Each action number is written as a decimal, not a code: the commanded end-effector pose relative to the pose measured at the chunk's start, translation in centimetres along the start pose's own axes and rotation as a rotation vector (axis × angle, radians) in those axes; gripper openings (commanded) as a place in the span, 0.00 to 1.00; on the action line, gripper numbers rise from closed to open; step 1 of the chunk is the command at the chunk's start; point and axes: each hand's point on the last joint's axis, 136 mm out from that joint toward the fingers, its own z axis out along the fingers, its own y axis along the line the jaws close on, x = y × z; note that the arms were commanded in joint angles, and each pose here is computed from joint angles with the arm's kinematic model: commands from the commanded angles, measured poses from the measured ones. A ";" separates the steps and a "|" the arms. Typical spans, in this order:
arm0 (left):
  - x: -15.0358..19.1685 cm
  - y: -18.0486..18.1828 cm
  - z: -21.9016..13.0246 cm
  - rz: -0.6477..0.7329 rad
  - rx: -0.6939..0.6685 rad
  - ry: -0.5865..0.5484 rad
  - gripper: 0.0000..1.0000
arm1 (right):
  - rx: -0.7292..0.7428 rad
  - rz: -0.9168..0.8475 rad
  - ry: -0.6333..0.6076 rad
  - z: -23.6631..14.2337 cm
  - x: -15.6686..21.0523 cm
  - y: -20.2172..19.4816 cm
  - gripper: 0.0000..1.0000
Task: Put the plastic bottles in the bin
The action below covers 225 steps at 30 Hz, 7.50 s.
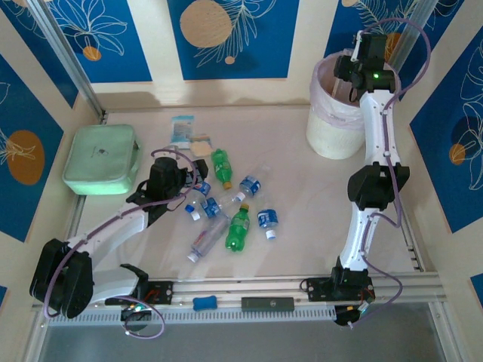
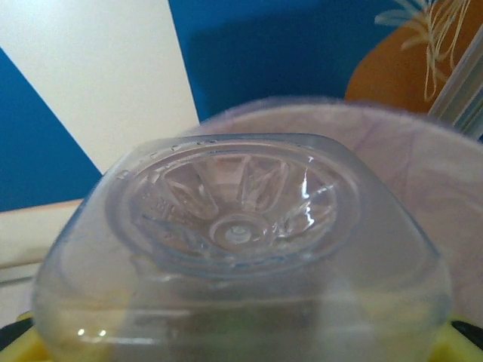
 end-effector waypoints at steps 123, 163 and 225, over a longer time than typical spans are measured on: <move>2.9 3.9 2.0 -0.175 -0.023 0.098 1.00 | -0.401 0.143 -0.296 -13.0 -3.2 8.4 0.44; 2.0 4.1 0.8 -0.177 -0.042 0.072 1.00 | -0.190 0.161 -0.043 -4.3 -1.7 3.6 0.81; 0.3 10.2 -2.0 -0.222 -0.181 -0.034 1.00 | -0.340 0.822 0.791 -4.7 41.2 24.6 0.54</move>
